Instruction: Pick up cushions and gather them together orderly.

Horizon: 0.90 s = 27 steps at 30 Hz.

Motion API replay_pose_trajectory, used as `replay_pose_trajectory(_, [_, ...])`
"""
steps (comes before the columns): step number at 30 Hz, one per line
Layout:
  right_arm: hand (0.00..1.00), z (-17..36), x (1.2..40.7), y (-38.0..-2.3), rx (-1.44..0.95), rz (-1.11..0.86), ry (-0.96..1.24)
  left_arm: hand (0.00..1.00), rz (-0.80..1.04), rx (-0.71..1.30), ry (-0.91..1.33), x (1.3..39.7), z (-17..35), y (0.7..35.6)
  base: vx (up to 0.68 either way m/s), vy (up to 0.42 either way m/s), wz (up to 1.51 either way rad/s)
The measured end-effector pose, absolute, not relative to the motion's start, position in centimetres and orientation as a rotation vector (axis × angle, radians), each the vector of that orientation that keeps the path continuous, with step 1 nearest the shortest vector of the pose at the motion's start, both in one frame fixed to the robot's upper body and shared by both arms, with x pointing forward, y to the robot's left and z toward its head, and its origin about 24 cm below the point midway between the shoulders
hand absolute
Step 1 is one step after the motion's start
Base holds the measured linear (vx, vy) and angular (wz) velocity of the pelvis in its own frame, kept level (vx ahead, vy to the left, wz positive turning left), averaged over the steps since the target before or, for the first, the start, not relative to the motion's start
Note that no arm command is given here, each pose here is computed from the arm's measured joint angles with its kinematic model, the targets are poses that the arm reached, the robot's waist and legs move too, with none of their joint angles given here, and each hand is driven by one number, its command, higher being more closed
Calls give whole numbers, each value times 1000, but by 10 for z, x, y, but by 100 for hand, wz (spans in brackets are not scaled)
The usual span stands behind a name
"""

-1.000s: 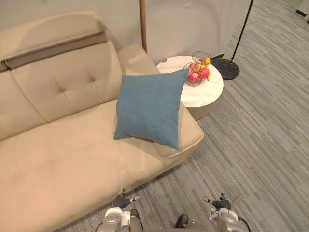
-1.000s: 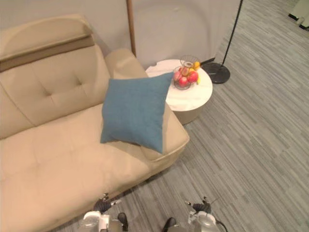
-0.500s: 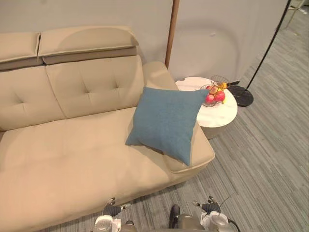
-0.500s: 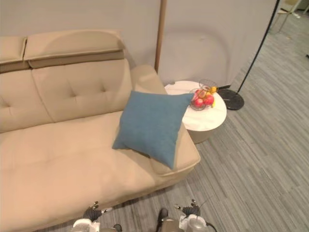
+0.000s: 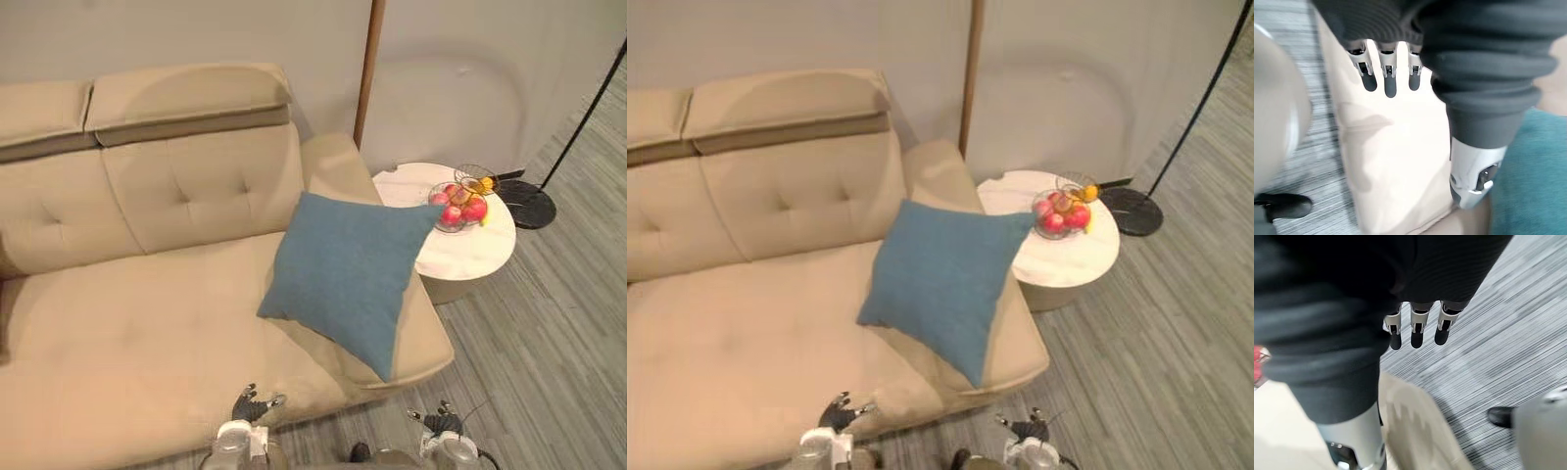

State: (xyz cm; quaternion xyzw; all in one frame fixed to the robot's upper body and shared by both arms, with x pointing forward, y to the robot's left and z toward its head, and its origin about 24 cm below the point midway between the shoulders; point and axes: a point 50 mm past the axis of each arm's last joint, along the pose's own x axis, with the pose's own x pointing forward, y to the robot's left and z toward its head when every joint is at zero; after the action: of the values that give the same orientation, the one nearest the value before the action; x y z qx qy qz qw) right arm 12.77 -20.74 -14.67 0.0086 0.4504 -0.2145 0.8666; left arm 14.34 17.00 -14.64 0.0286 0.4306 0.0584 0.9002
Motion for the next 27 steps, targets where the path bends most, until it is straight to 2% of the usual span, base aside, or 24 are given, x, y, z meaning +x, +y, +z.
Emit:
replay_pose_trajectory(5, [0, -148, 124, -206, 24, -452, 954, 0, 103, 85, 894, 143, -146, 172, 131, 83, 0])
replay_pose_trajectory(10, [0, -141, 133, -212, 33, -501, 893, 0, 163, 62, 900, 138, -147, 180, 104, 59, -11])
replay_pose_trajectory(14, [0, -111, 149, -238, 25, -621, 689, 0, 294, 13, 937, 122, -151, 197, 125, 88, -16])
replay_pose_trajectory(17, [0, -93, 151, -261, -35, -683, 592, 0, 322, -4, 940, 113, -152, 195, 108, 77, 6])
replay_pose_trajectory(21, [0, -86, 165, -244, 19, -668, 529, 0, 426, 36, 874, 117, -141, 230, 21, 20, -2])
replay_pose_trajectory(27, [0, -76, 166, -251, -30, -681, 487, 0, 536, -54, 794, 120, -134, 232, -71, -1, -14])
